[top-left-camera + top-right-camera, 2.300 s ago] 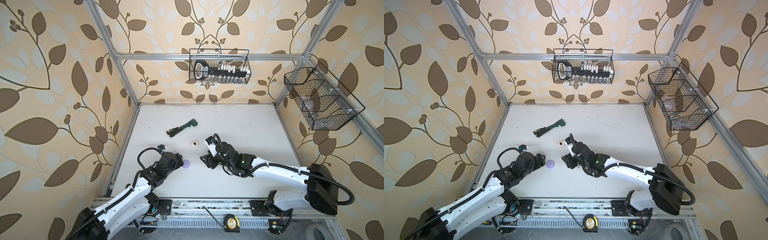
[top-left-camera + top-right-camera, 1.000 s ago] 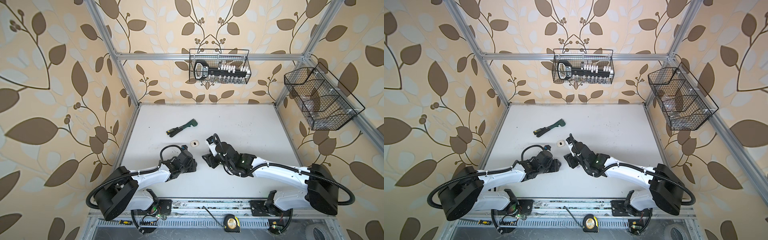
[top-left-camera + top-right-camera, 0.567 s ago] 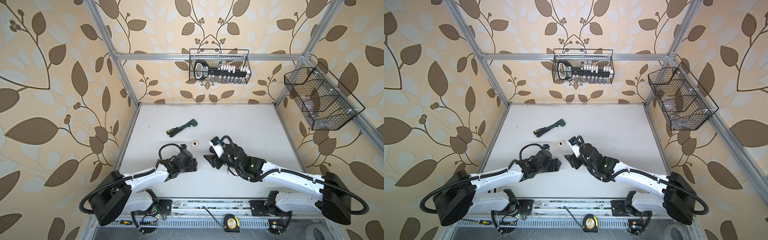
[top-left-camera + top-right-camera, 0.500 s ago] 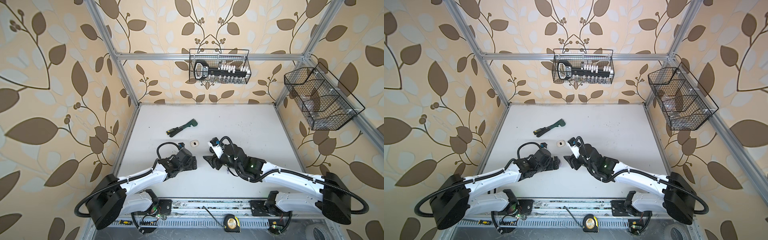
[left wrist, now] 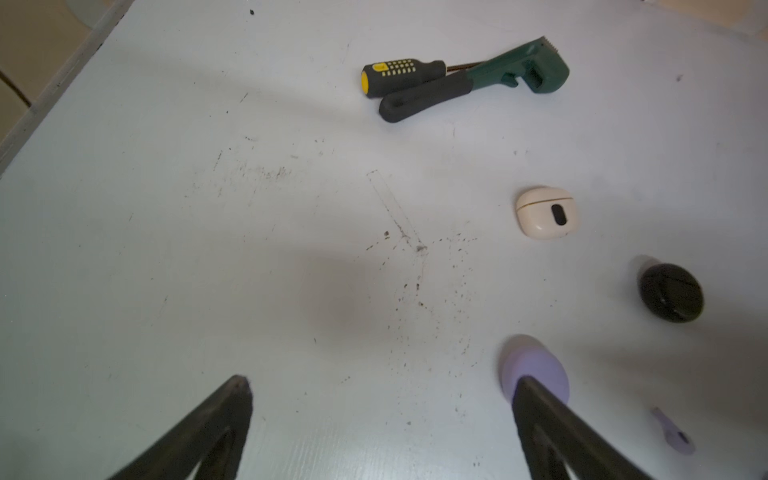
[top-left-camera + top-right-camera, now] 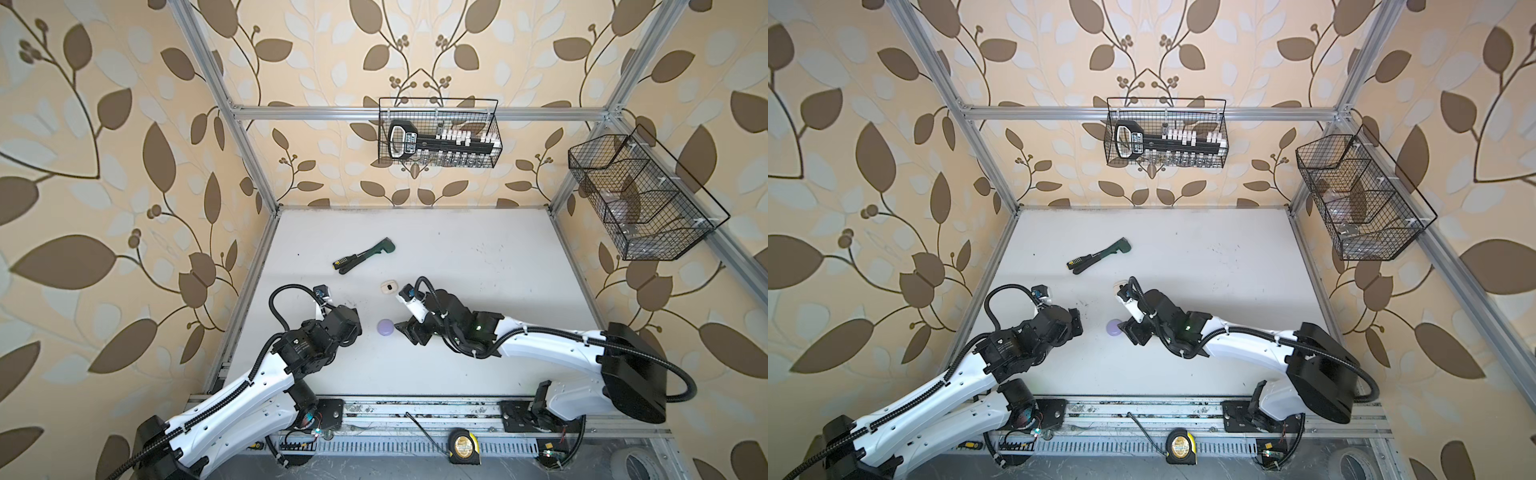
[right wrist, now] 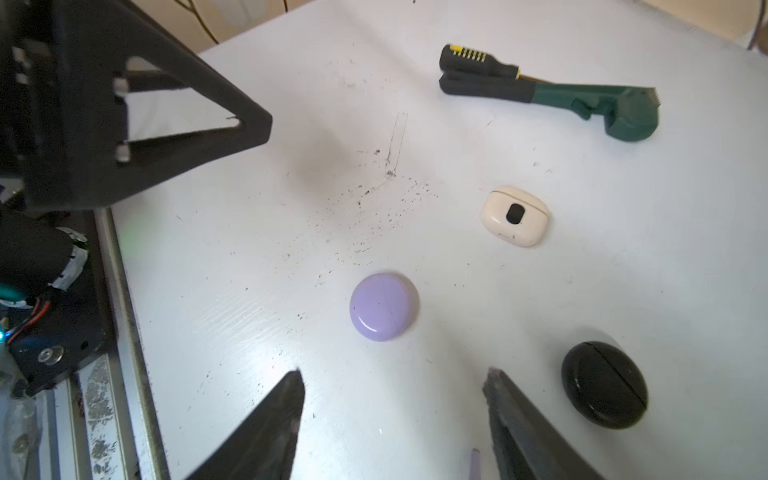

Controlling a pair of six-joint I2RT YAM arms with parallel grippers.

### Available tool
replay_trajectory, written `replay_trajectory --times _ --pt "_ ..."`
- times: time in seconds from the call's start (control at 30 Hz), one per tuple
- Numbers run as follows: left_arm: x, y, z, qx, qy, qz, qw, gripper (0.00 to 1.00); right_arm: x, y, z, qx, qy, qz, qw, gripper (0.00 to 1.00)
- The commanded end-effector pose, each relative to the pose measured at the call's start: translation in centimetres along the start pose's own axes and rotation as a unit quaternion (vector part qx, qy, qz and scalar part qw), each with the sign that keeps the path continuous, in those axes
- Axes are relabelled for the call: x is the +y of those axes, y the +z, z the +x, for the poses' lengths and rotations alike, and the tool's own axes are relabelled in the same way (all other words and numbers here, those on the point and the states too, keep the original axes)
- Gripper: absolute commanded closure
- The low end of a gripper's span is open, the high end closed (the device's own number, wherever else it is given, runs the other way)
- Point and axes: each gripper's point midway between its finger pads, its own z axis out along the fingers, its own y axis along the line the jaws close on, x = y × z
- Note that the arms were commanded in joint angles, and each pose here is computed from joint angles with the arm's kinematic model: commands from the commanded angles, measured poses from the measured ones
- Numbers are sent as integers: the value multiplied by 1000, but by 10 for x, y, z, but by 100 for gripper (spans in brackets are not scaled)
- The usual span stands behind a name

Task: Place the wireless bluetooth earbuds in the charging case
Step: 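Lower the right gripper onto the round lilac case and close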

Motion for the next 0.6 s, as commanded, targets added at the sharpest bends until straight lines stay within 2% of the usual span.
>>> replay_trajectory --times 0.0,0.13,0.4,0.57 --pt "0 -2 -6 -18 12 1 1000 1 1 17 3 35 -13 18 999 26" --pt "0 1 -3 -6 17 -9 1000 1 6 40 13 82 -17 15 996 24" --pt "1 3 -4 -4 18 -25 1000 1 17 65 28 130 -38 9 991 21" --pt "1 2 -4 -8 13 -18 1000 1 10 82 40 168 -48 31 984 22"
